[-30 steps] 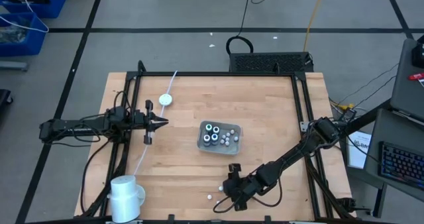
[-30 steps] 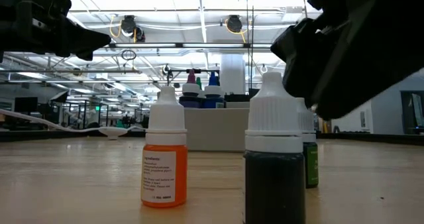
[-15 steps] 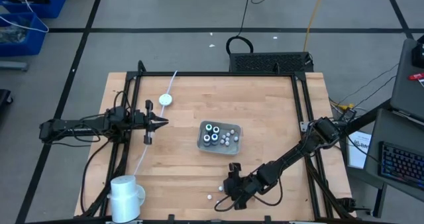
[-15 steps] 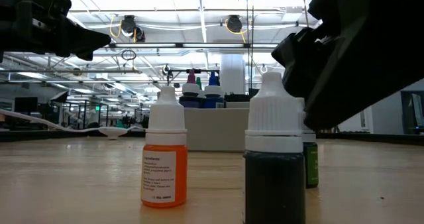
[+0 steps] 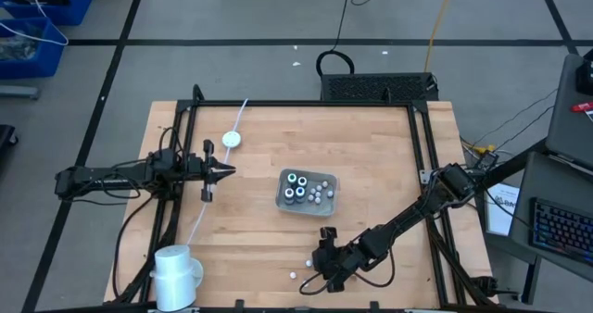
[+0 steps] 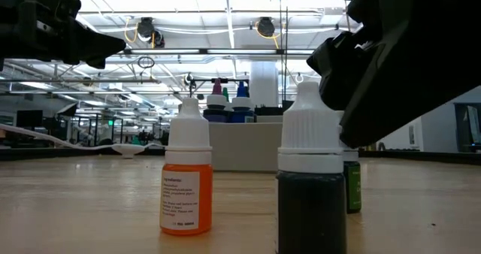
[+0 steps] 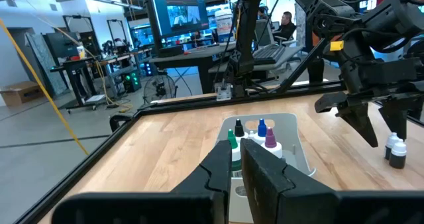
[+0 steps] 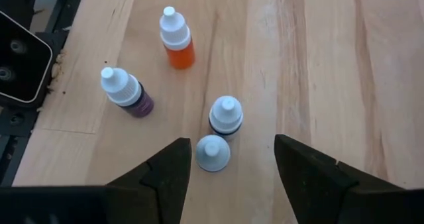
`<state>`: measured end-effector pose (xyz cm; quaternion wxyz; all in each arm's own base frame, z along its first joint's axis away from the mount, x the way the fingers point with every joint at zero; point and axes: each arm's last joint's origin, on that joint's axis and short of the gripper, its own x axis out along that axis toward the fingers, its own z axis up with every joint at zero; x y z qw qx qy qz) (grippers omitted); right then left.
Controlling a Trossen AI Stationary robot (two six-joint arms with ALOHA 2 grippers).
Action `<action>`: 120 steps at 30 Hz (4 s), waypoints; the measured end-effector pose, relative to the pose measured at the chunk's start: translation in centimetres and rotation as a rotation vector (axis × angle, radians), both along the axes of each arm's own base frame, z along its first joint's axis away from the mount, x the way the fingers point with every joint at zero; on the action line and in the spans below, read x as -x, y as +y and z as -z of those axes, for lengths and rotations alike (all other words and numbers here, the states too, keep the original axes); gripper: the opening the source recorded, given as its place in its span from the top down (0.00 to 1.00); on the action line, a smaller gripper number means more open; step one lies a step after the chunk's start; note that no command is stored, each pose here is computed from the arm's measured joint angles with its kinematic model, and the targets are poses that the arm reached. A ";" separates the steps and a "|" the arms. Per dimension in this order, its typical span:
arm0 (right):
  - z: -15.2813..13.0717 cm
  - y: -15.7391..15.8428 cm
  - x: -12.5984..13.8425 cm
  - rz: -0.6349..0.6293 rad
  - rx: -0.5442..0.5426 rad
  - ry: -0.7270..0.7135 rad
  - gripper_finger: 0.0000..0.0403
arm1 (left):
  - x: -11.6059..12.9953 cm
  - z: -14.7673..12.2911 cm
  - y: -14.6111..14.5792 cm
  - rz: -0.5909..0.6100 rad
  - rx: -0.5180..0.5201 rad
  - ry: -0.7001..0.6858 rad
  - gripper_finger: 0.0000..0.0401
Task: Pick & Place food coloring
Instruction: Put the small green food coloring bottle into the gray container
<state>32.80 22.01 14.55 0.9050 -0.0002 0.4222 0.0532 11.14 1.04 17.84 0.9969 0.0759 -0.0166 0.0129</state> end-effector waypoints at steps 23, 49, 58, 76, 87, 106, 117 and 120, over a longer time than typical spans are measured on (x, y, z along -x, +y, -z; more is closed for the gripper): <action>0.0 0.2 0.1 -0.011 -0.006 0.004 0.49 | 0.0 0.0 0.0 0.000 0.000 0.000 0.90; 0.6 0.7 -0.1 -0.016 -0.017 -0.016 0.69 | 0.0 0.0 0.0 0.001 0.000 0.001 0.90; 0.6 0.8 -0.2 -0.034 -0.030 -0.014 0.82 | 0.0 0.0 0.0 0.000 0.000 0.000 0.90; -3.5 -1.2 0.8 -0.117 0.033 -0.012 0.88 | 0.0 0.0 0.0 0.001 -0.005 -0.001 0.90; -2.0 -4.4 0.3 -0.079 0.052 -0.033 0.89 | 0.0 0.0 0.0 -0.002 -0.005 -0.001 0.90; -10.4 -9.6 8.2 -0.025 0.016 -0.333 0.88 | 0.0 0.1 0.1 -0.018 -0.003 0.010 0.90; -10.9 -15.2 17.8 0.051 -0.070 -0.699 0.88 | 0.0 0.2 0.1 -0.027 -0.002 0.017 0.90; -10.0 -16.3 19.8 0.078 -0.093 -0.758 0.88 | 0.0 0.2 0.1 -0.028 -0.002 0.017 0.90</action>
